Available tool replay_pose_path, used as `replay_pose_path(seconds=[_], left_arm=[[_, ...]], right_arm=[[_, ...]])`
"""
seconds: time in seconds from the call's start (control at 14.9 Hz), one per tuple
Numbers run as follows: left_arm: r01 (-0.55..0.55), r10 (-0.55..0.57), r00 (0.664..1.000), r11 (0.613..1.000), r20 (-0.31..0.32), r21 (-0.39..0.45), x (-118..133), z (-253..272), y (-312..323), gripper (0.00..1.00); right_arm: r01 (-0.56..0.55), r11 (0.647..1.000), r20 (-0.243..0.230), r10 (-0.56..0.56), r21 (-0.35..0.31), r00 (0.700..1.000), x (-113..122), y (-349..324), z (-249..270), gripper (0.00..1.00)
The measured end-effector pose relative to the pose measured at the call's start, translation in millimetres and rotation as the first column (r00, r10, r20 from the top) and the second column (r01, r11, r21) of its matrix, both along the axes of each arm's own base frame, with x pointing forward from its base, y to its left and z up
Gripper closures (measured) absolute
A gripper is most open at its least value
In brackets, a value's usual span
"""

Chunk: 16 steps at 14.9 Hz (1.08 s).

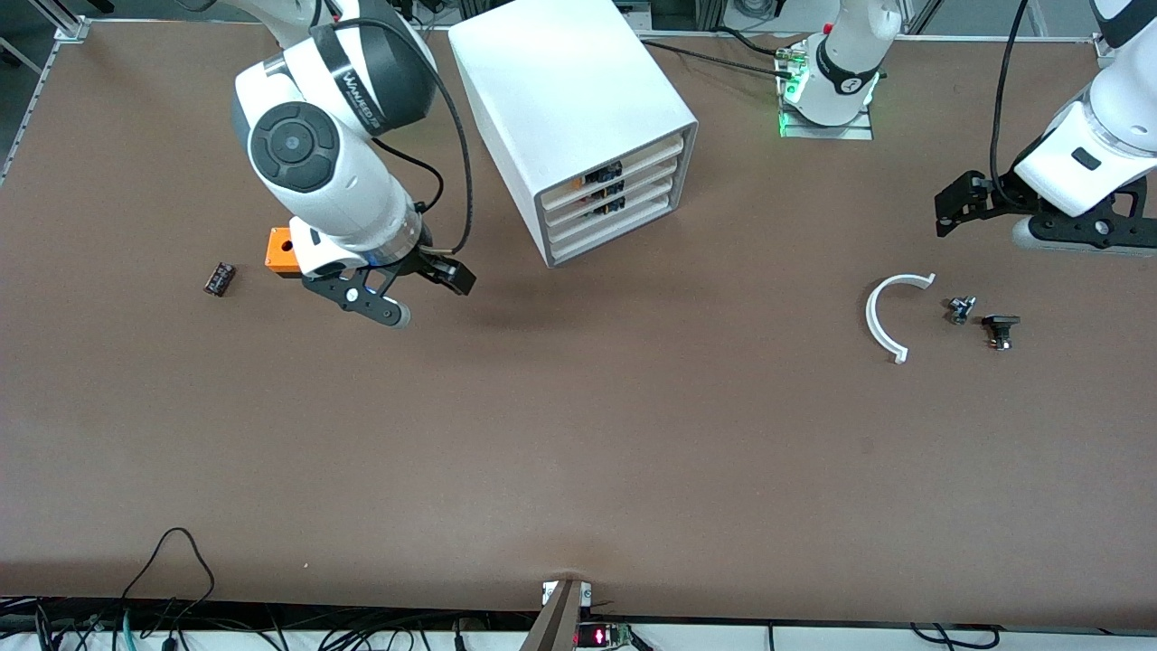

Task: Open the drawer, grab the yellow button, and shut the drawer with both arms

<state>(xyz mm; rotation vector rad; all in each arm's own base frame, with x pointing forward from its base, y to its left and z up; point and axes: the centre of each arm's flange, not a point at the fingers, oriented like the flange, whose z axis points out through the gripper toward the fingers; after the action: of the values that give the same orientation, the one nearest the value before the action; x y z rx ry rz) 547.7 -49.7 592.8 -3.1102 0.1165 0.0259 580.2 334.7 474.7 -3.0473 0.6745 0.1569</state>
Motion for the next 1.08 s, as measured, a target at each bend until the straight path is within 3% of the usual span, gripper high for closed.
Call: replay_pose_path(seconds=[0.6, 0.94, 1.08], left_arm=[[-0.018, 0.018, 1.0, 1.0, -0.014, 0.001, -1, 1, 9, 0.0], [-0.027, 0.027, 0.998, 1.0, -0.057, 0.005, -6, 1, 14, 0.0], [-0.018, 0.015, 0.993, 0.999, -0.115, -0.028, -13, -4, 5, 0.0]], right_arm=[[0.021, 1.0, 0.029, -0.021, 0.019, 0.999, 6, 22, -10, 0.0], [0.018, 0.999, 0.049, -0.02, 0.032, 0.999, 7, 31, -6, 0.0], [0.032, 0.999, 0.058, -0.034, 0.038, 0.998, 9, 36, -2, 0.0]])
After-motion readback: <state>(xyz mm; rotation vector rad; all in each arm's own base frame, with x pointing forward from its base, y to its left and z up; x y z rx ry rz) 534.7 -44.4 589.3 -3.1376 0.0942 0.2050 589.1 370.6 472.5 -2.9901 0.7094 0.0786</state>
